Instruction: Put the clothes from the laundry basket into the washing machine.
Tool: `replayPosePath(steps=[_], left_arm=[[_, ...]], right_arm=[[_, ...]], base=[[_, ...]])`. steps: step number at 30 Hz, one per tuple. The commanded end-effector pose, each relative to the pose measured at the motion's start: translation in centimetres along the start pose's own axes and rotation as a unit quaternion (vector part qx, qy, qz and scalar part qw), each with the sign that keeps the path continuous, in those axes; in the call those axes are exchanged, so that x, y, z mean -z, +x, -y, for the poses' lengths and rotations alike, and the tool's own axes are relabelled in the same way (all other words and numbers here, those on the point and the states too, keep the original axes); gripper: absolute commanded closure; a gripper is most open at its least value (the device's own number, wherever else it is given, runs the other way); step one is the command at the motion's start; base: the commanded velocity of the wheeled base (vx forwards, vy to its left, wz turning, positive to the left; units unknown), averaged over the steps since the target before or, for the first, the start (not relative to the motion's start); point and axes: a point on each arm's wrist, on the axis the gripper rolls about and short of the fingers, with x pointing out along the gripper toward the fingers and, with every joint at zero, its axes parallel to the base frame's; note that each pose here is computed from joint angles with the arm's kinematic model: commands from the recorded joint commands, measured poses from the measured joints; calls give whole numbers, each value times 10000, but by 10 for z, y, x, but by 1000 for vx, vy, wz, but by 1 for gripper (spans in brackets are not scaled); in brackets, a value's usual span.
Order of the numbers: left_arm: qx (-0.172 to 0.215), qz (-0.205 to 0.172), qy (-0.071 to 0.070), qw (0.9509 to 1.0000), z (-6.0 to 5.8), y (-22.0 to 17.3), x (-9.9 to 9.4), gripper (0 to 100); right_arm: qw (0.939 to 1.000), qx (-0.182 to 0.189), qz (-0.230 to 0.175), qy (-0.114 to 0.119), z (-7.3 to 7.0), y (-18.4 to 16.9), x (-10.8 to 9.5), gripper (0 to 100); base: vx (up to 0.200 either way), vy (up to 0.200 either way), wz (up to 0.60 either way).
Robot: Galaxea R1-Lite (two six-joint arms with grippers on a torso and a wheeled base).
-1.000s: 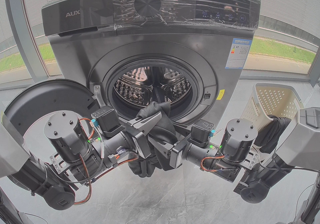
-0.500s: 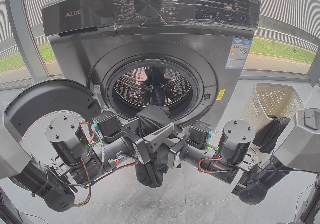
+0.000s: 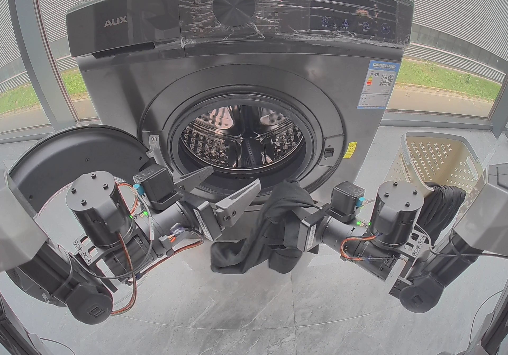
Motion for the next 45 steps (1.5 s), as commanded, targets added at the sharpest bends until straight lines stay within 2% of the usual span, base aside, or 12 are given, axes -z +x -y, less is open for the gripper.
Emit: replayPosePath(steps=[1, 6, 11, 12, 18, 22, 27, 30, 34, 37, 41, 45], left_arm=[[-28, -52, -1, 10000, -2, 3, 4, 0], [33, -96, 21, 9999, 0, 0, 9, 0], [156, -177, 23, 9997, 4, -8, 15, 0], [214, -198, 17, 9996, 8, -12, 17, 0], [266, -401, 74, 9988, 11, -18, 25, 0], [354, -581, 82, 9977, 16, -23, 33, 0], [505, -681, 74, 9964, 18, -24, 36, 0], [503, -695, 87, 9963, 18, -25, 36, 0], [479, -737, 91, 9961, 17, -26, 38, 0], [446, -933, 170, 9945, 16, -29, 46, 0], [398, -1196, 256, 9917, 13, -29, 60, 0], [403, -1373, 234, 9894, 10, -24, 71, 0]], right_arm=[[9998, 29, -174, -13, 3, -18, 2, 100], [9999, -99, -32, 24, -4, -20, -5, 100], [9993, -217, 113, 286, -12, -16, -13, 100], [9987, -274, 118, 424, -15, -16, -13, 100], [9966, -233, 428, 666, -14, -6, -26, 100], [9953, 22, 613, 751, -16, 1, -37, 100], [9937, 373, 501, 934, -13, 5, -39, 100], [9902, 706, 569, 1059, -10, 9, -44, 100], [9874, 839, 614, 1193, -9, 13, -49, 100], [9811, 1063, 712, 1455, -10, 20, -60, 100], [9780, 1106, 768, 1594, -15, 23, -68, 100], [9773, 1059, 857, 1624, -18, 23, -73, 100]], base=[[0, 0, 0], [0, 0, 0], [0, 0, 0], [0, 0, 0], [0, 0, 0], [0, 0, 0], [0, 0, 0], [0, 0, 0], [0, 0, 0], [0, 0, 0], [0, 0, 0], [0, 0, 0]])
